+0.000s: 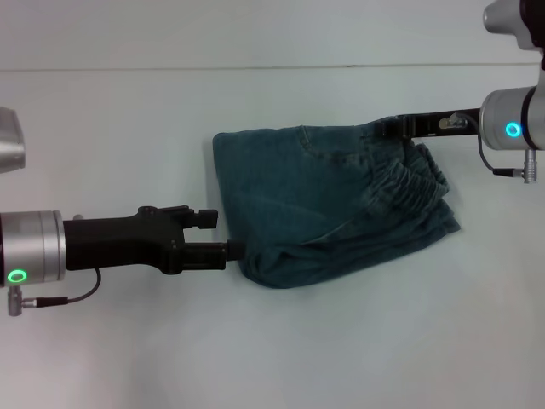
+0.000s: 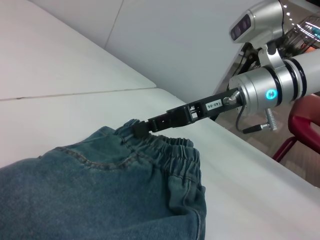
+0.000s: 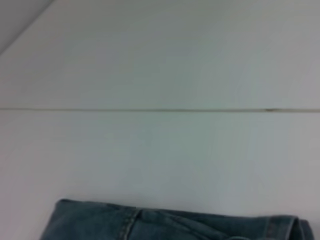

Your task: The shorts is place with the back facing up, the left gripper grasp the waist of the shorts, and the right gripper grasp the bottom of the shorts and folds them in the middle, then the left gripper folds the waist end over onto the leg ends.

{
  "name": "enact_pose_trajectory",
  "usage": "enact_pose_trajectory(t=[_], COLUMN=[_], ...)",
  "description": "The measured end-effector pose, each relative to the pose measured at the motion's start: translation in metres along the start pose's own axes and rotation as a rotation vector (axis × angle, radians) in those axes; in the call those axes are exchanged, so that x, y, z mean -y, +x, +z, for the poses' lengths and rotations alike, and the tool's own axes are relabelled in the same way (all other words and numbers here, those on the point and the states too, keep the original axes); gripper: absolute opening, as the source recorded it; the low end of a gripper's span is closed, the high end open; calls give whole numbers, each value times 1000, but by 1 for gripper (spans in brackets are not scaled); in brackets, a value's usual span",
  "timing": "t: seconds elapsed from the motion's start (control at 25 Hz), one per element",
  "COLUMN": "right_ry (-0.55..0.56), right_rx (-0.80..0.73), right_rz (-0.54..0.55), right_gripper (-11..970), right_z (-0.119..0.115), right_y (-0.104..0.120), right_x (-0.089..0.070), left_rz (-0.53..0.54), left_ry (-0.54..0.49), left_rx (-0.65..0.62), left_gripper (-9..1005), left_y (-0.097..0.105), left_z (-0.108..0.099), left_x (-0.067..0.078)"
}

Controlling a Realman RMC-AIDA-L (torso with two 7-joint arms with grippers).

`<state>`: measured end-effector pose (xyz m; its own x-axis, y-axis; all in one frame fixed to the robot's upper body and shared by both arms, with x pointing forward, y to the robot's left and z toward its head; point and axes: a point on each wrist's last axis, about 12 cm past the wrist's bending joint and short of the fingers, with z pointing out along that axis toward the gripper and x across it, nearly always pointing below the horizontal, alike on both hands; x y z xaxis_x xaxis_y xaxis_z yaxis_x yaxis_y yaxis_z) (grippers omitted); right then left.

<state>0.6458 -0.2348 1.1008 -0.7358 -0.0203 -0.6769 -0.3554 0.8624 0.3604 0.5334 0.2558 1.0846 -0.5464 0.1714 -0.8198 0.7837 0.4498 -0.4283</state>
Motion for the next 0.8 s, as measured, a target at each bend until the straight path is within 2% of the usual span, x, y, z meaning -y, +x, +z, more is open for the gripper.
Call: enact_pose_trajectory(t=[0.12,0.28,0.52,0.64,0.8], right_ry=[-40,-101,-181,-234,-283], right_rx=[46,160,397,512,532], right_rz=[12,55,38,-35,-187], right_gripper=[208,378,664,821,816], right_z=[-10,-37,-85,-110,-132], right_y=[-2,0,18,34,59], right_x=[3,17,42,48,50], left_rz=[-3,-9,-8,-9,-10], left_ry=[-3,-11,-26,-28,-30], left_rx=[8,17,41,45,45], left_gripper=[844,844,844,844,844], left_y=[0,1,0,0,1], left_z=[-1,-3,-8,-9,-10], left_x=[0,-1,-3,-3,-3])
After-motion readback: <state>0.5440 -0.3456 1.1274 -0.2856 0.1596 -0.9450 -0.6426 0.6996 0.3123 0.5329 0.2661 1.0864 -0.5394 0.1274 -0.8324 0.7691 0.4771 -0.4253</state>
